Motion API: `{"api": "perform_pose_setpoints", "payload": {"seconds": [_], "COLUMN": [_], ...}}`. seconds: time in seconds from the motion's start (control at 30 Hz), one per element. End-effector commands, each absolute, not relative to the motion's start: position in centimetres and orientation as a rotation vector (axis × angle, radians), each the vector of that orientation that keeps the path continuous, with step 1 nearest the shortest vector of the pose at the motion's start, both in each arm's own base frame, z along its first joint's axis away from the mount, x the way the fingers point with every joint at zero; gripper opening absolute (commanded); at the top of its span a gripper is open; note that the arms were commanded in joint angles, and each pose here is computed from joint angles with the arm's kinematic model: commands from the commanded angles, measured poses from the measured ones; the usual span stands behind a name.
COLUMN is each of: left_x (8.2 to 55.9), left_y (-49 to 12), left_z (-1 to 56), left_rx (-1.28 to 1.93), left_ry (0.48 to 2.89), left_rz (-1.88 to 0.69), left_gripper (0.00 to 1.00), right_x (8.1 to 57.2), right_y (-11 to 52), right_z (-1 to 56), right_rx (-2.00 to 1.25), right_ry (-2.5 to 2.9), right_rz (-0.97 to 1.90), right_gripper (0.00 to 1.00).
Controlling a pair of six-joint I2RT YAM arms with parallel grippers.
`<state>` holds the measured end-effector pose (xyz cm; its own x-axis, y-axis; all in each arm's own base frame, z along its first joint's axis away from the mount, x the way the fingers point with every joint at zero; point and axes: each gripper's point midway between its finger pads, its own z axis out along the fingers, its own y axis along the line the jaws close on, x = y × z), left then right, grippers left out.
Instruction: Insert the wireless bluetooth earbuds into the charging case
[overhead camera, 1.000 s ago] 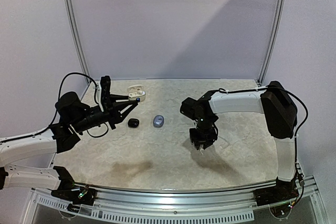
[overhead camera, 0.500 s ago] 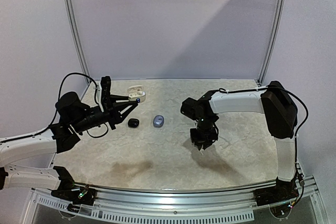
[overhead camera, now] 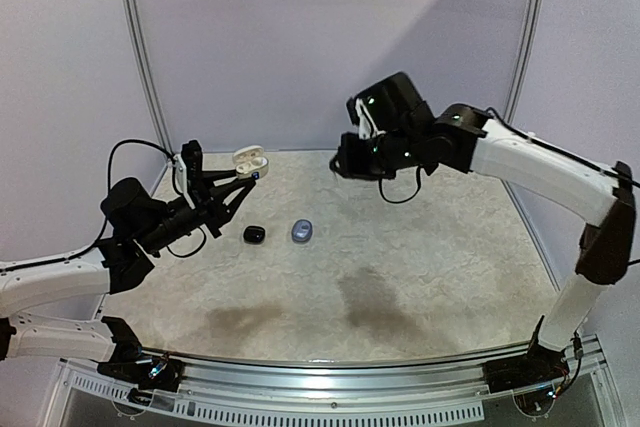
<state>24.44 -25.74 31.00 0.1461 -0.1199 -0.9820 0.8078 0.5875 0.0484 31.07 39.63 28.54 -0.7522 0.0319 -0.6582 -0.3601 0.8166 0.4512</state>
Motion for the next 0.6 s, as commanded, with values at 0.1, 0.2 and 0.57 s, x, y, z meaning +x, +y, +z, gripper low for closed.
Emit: {"api": "perform_pose_setpoints", "payload": {"seconds": [0.1,0.2,0.57], "left_x": [25.1,25.2,25.4], "left_y": [-25.2,-25.0,-25.0], "left_z": [32.5,32.5,32.8], "left_rx": [0.659,0.647,0.627], "left_ry": [1.169,1.174,1.18], "left_rz": [-0.656,-0.655,-0.664], "left_gripper": [0.0,0.0,0.0], "right_x": [28.3,27.1,25.1], "right_y": [45.6,48.0,52.7], "right_z": [44.3,45.3,42.5], "right_rx": [-0.283,-0.351,-0.496], "right_ry": [1.606,1.525,1.503], "right_rz": [1.039,1.038,1.043], "right_gripper": [0.0,0.0,0.0]}}
